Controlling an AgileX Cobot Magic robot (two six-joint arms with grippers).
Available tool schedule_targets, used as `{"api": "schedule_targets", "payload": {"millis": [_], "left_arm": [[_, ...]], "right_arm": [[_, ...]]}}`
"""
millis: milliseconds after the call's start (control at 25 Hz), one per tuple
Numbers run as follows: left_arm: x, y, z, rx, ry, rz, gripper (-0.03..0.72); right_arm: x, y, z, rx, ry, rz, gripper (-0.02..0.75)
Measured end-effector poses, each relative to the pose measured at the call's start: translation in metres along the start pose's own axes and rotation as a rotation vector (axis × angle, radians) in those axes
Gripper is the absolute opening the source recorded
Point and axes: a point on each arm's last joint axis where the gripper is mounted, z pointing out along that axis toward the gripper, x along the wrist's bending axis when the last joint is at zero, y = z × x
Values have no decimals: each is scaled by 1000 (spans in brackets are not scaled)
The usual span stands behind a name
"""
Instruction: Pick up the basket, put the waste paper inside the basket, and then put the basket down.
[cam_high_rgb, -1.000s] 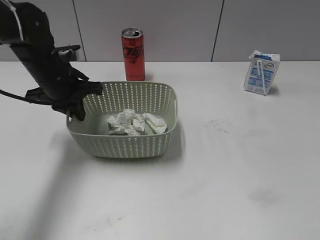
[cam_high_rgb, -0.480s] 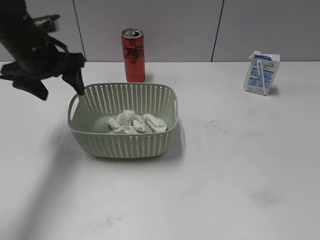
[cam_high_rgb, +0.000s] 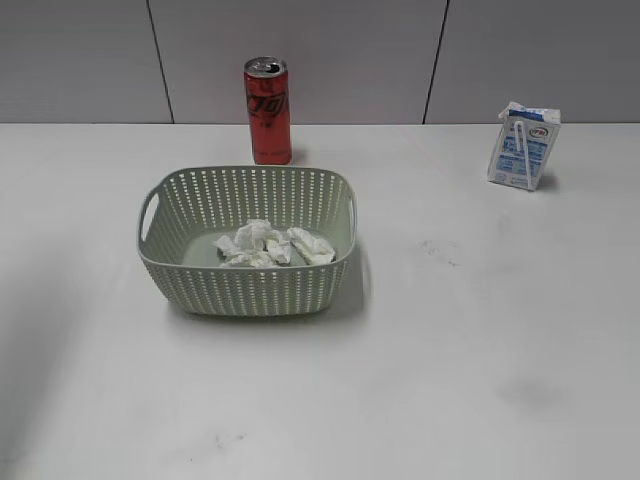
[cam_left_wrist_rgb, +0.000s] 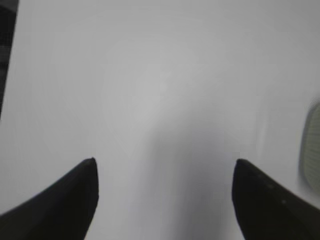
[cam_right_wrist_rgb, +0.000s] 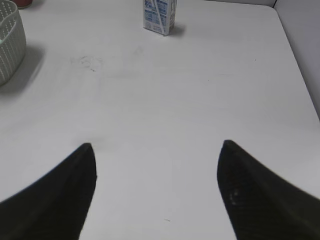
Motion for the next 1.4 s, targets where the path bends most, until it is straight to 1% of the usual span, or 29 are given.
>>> {"api": "schedule_targets", "payload": {"millis": [160,320,520,600,760,880,1000,1240,1400], "left_arm": [[3,-43,-42,-83,-7,-2,605],[2,-101,-58,-127,-22,-9,594],[-3,-168,-61,-254,-91,-34,591],[-4,-194,-56,-297,-96,-37,592],[-4,-238,-40,-344,-98,-38,591],[-5,-263,-33,-401,-100,-39,591],[-5,-282,-29,-450,-100,-36,589],[-4,-305,-41,-629,-102,-36,580],[-4,-308,-42,-644,-103,-34,577]], "right_arm": [[0,0,0,0,0,0,570],[0,0,0,0,0,0,569],[0,0,0,0,0,0,569],[0,0,0,0,0,0,569],[0,0,0,0,0,0,569],[0,0,0,0,0,0,569],[0,0,0,-1,0,0,569],[0,0,0,-1,0,0,569],[0,0,0,-1,0,0,569]]}}
